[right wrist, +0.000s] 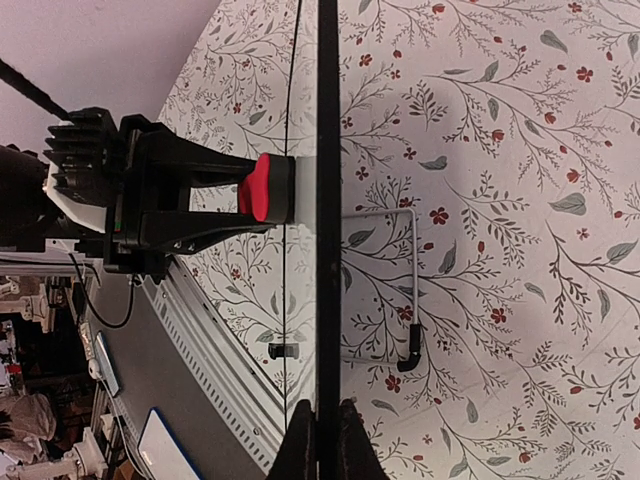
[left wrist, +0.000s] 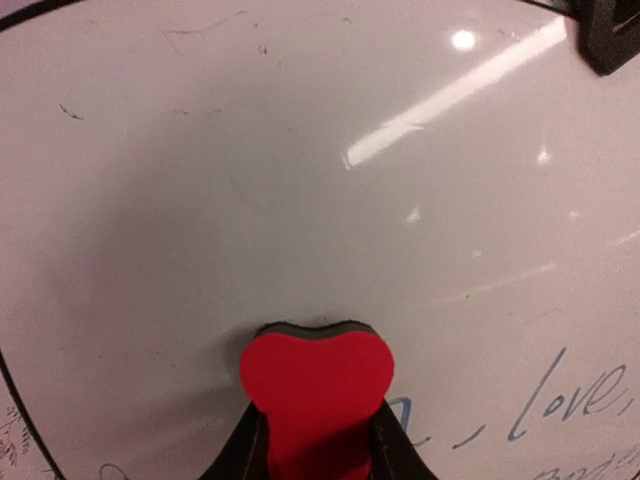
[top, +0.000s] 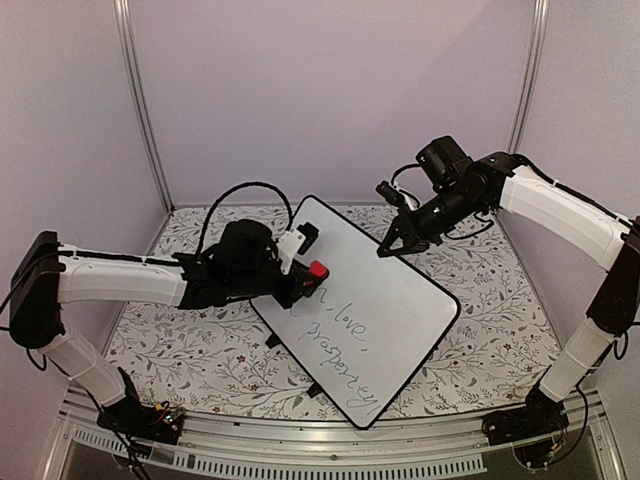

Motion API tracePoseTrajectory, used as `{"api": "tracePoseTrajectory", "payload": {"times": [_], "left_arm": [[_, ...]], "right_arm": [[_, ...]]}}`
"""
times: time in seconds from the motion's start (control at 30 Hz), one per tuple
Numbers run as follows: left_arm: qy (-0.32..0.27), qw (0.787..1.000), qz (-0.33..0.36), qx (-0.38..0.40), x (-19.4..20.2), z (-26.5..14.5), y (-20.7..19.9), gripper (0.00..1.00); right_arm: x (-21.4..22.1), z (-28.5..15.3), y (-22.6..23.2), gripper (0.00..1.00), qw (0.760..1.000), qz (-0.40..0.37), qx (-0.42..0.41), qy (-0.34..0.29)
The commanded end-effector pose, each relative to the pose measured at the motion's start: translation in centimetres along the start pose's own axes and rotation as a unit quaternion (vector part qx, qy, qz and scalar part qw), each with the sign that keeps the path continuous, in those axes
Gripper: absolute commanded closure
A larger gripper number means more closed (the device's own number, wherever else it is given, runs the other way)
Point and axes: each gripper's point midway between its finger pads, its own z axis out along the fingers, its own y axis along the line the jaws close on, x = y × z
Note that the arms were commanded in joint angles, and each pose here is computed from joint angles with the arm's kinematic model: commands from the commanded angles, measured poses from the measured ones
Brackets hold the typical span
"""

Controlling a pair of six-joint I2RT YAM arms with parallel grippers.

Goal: Erase the whiteboard
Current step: Erase the center of the whiteboard.

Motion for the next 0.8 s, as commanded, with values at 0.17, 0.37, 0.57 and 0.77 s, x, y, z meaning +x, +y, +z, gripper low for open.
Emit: {"api": "tracePoseTrajectory", "payload": {"times": [0.17,0.37,0.57,0.77], "left_arm": [[-0.004,1.0,0.019,0.006,-2.0,1.1,-0.7,1.0],[0.018,1.0,0.011,0.011,0.6,1.0,-1.3,1.0],[0.036,0.999,-0.004,0.008,3.4,0.8,-1.4,1.0],[0.047,0.999,-0.017,0.007,5.4,0.4,-1.2,1.0]], "right_arm": [[-0.5,0.3,1.7,1.0,0.999,-0.039,-0.027,-0.002],[-0.6,0.3,1.7,1.0,0.999,-0.04,-0.027,-0.003],[-0.6,0.5,1.6,1.0,0.999,-0.039,-0.027,-0.001],[-0.6,0.5,1.6,1.0,0.999,-0.037,-0.027,0.001]]}}
